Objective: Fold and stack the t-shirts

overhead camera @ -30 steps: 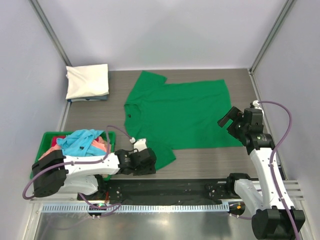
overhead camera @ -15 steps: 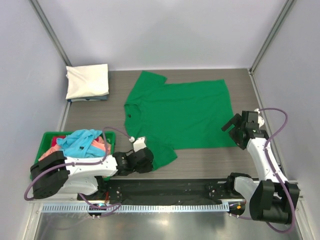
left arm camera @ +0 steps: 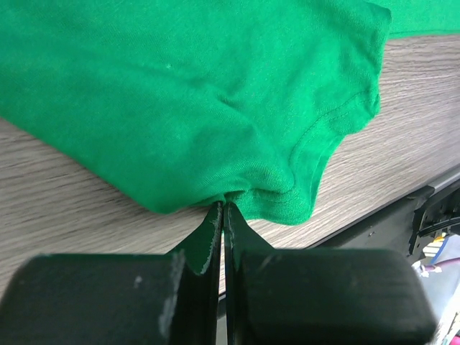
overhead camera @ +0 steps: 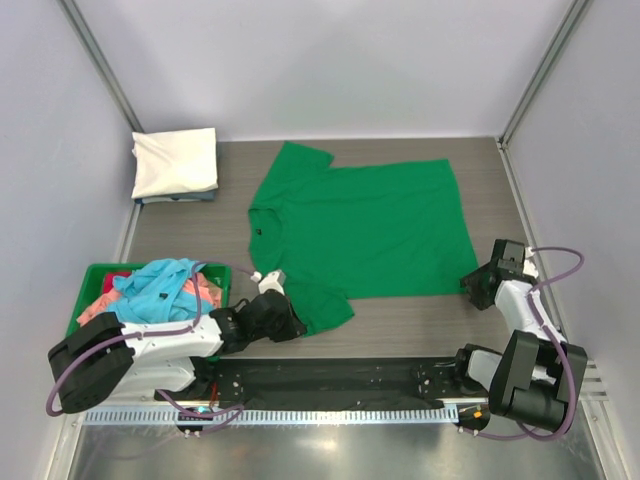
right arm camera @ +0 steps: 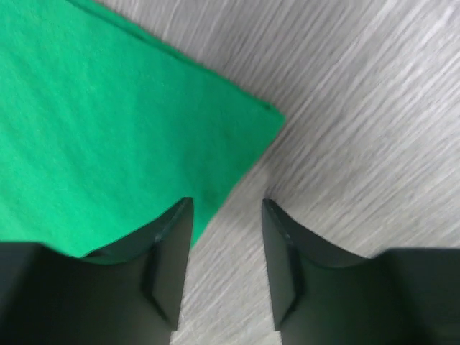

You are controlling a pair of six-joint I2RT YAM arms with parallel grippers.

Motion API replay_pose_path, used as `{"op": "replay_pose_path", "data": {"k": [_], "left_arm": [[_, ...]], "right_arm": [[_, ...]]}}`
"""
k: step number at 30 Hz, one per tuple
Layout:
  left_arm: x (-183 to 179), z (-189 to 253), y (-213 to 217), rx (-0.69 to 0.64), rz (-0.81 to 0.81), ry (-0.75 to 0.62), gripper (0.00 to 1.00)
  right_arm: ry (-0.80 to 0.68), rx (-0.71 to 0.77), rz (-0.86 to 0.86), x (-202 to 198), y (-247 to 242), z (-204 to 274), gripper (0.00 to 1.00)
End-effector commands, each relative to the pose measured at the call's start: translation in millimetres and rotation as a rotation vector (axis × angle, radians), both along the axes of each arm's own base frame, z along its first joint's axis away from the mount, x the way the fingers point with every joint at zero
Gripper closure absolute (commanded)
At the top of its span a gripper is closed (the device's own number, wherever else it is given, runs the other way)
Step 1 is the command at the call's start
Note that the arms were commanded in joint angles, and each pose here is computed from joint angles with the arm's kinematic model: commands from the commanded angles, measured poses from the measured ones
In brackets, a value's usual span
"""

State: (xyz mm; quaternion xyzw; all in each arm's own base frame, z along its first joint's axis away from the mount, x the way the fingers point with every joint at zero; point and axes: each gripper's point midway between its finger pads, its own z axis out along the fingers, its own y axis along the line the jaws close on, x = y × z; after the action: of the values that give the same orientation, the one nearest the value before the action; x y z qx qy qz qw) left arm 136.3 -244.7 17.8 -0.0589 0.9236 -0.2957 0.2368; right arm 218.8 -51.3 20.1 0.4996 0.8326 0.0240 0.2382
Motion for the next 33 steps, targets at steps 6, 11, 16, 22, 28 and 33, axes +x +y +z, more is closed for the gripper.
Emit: {"op": "replay_pose_path", "data": {"k": [6,11,16,22,28,33], "left_arm": [[-2,-15,9,0.041,-0.024,0.014,1.00],[0,-14,7,0.041,-0.020,0.019,1.00],[2,-11,7,0.044,-0.010,0.020,1.00],[-1,6,10,0.117,-0.020,0.064,1.00],[4,64,25,0.145,0.011,0.009,1.00],[19,117,37,0.190,0.040,-0.077,1.00]], "right_arm": [[0.024,0.019,-0.057,8,-16,-27,0.59],[0.013,0.037,-0.029,12,-13,-31,0.76],[-0.006,0.098,0.022,12,1,-30,0.99],[-0.053,0.150,0.046,10,15,-15,0.99],[-0.123,0.128,0.081,14,17,17,0.99],[-0.198,0.090,0.100,29,11,47,0.99]]}}
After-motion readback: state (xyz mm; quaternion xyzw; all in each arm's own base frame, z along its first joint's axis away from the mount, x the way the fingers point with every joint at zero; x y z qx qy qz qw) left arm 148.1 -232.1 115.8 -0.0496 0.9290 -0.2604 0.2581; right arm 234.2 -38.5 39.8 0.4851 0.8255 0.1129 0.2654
